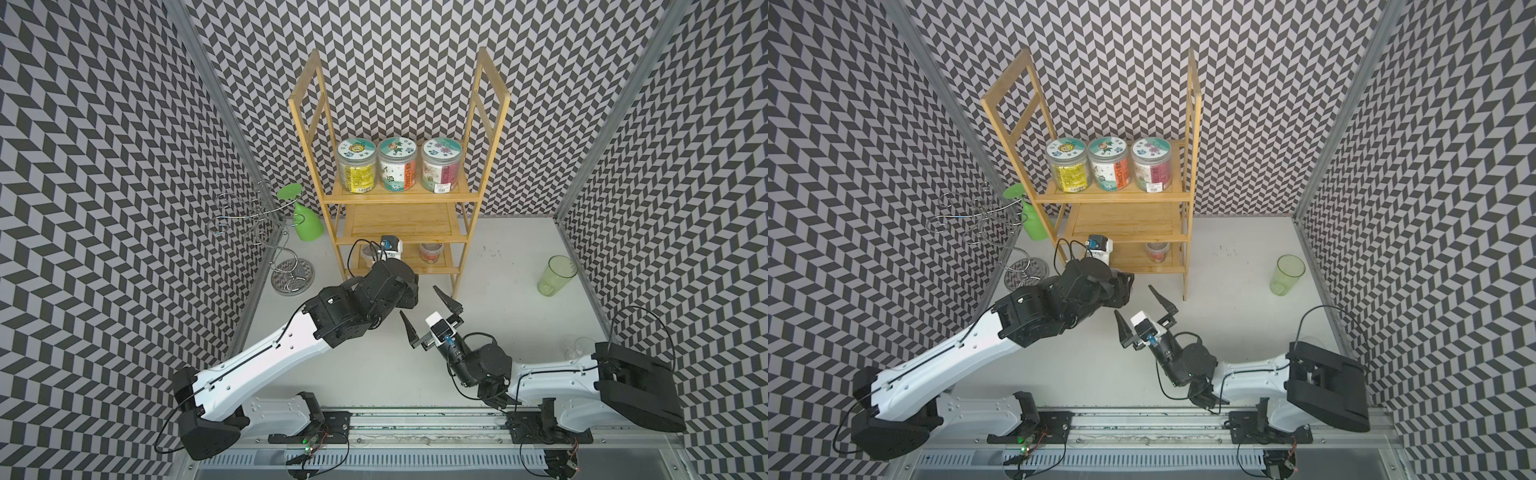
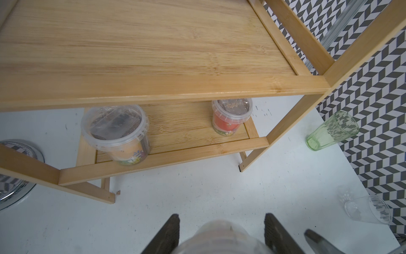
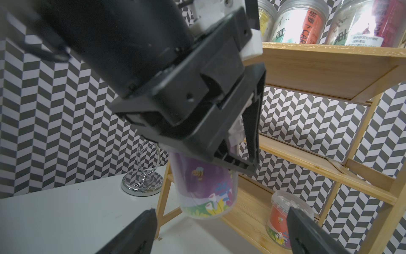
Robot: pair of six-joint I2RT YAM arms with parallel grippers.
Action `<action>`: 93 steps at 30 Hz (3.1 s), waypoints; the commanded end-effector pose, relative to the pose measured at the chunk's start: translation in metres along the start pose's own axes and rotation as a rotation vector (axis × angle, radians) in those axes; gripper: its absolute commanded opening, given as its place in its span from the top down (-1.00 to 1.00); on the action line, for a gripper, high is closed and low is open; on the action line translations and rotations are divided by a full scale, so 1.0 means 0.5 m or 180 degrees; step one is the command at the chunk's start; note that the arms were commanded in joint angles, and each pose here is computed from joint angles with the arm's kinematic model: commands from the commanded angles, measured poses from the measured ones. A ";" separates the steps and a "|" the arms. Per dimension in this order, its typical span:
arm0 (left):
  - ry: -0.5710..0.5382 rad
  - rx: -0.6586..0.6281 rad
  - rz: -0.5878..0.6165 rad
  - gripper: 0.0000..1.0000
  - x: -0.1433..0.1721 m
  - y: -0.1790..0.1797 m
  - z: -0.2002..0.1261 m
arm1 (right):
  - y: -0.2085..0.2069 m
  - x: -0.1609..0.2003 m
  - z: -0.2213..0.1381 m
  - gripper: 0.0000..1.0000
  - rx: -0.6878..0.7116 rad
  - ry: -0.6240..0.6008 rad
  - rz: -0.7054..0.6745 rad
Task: Place the seed container on the shelf
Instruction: Pick up the seed jar at the center of the board.
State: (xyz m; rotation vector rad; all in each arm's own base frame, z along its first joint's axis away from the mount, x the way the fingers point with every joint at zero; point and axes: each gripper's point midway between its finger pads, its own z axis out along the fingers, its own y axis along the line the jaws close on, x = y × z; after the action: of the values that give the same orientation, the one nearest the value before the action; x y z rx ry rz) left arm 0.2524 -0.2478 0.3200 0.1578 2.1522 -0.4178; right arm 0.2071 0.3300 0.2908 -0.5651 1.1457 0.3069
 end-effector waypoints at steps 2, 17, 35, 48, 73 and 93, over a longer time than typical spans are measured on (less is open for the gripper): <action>-0.0017 0.0056 -0.0030 -0.22 -0.005 -0.008 0.005 | -0.016 -0.028 0.020 -0.93 0.0135 -0.0203 0.0192; 0.0040 0.0123 -0.0026 -0.24 0.006 -0.018 0.015 | 0.002 -0.016 0.059 -0.72 0.0143 -0.0242 0.0223; 0.0129 0.0159 0.0014 -0.28 0.021 -0.019 0.014 | 0.017 0.004 0.088 -0.58 0.0126 -0.0155 0.0215; 0.0188 0.0195 0.0026 -0.30 0.027 -0.023 0.015 | 0.028 0.018 0.106 -0.64 0.0073 -0.0111 0.0171; 0.0259 0.0300 0.0039 -0.42 0.029 -0.034 0.006 | 0.016 0.046 0.122 -0.15 0.0124 -0.0057 0.0063; 0.0020 0.0334 -0.0002 -0.99 -0.009 -0.026 -0.027 | 0.009 0.043 0.100 -0.07 0.0110 -0.0075 0.0060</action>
State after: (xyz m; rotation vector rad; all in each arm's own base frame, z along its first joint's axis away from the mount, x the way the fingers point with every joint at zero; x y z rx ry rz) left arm 0.2585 -0.2449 0.3114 0.1661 2.1759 -0.4110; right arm 0.2471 0.3690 0.2897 -0.5399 1.1022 0.3230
